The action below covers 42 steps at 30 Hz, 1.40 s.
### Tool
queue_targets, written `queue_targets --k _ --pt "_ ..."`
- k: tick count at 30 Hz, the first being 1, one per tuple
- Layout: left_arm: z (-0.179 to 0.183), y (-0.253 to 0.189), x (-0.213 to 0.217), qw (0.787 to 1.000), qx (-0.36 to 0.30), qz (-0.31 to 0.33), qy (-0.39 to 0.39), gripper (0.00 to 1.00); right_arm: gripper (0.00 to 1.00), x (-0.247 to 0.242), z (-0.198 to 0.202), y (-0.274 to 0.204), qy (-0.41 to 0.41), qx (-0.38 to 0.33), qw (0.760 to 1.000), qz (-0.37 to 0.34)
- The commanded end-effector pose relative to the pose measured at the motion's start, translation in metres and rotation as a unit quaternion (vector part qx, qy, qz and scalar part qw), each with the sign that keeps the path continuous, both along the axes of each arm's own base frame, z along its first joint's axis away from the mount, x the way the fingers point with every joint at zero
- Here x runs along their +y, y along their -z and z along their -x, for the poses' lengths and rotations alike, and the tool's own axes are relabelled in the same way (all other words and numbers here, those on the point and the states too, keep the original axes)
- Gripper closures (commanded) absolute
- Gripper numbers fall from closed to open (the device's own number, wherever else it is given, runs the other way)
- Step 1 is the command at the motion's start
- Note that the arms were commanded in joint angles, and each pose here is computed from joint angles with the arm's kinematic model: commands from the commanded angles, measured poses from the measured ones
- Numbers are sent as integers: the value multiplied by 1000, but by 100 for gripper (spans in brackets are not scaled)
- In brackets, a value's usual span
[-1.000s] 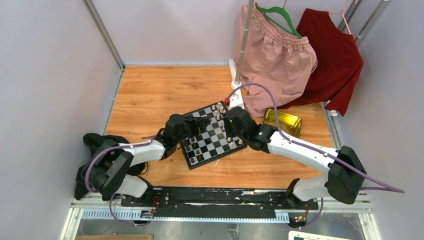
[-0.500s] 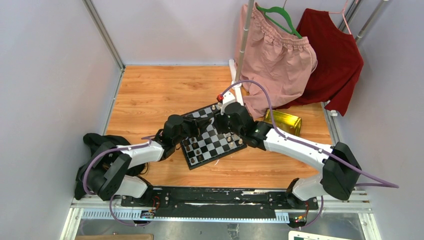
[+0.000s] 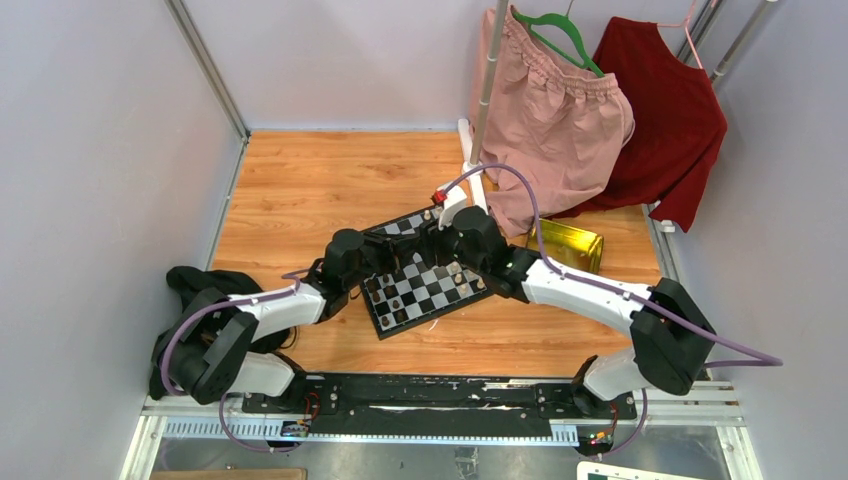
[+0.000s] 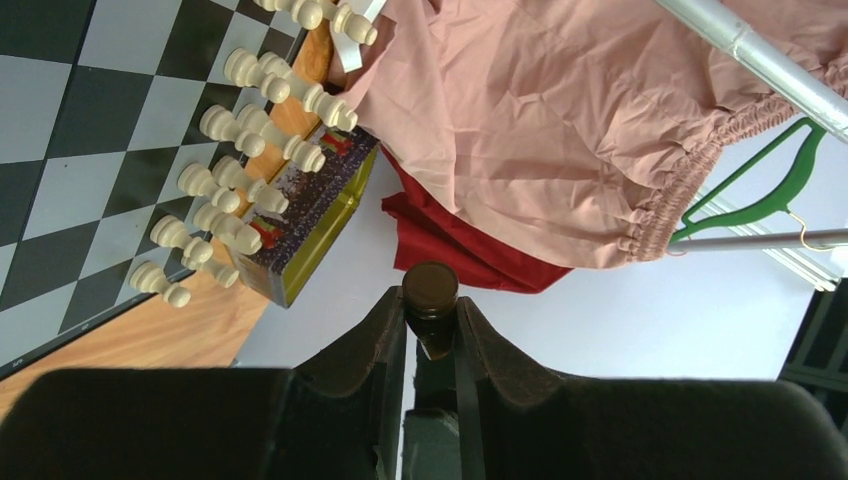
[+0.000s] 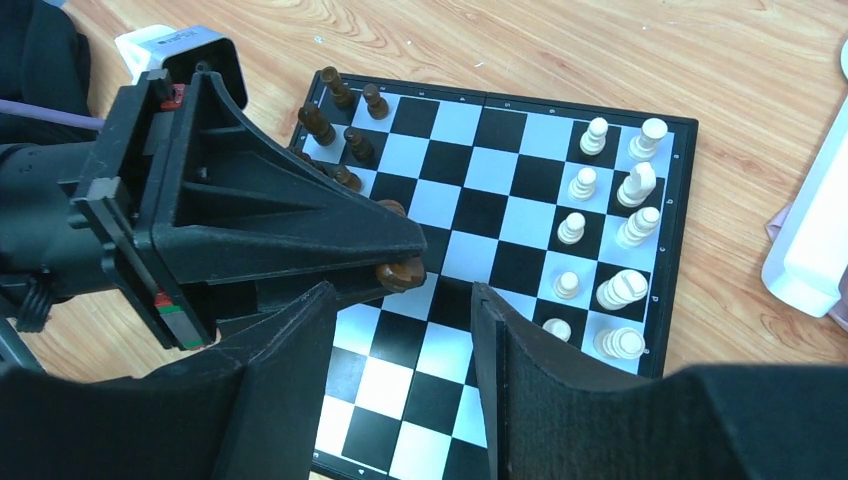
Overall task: Set up the chess pieces on the board
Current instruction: Place the chess piece on the chessboard.
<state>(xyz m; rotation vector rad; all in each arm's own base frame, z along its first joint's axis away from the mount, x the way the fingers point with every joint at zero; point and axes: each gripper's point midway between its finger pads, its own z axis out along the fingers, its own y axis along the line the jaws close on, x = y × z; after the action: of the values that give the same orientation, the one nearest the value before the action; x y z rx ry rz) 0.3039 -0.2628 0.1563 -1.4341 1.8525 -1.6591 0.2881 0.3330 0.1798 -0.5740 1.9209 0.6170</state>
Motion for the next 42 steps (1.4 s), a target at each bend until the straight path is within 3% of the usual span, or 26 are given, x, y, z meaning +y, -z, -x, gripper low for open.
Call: queue_targets --k 1,19,30,42 --pt "3 -13 1 1000 -20 17 7 100 44 3 -8 -1 -3 -15 1000 -23" --pt "4 -14 -3 999 -26 39 19 100 54 20 -13 2 -39 -4 997 -65" --pt "4 -15 -3 999 -29 40 21 100 81 24 -11 0 -53 -6 996 -72" --pt "3 -18 -1 998 -46 27 21 83 93 22 -8 -2 -59 -9 995 -74"
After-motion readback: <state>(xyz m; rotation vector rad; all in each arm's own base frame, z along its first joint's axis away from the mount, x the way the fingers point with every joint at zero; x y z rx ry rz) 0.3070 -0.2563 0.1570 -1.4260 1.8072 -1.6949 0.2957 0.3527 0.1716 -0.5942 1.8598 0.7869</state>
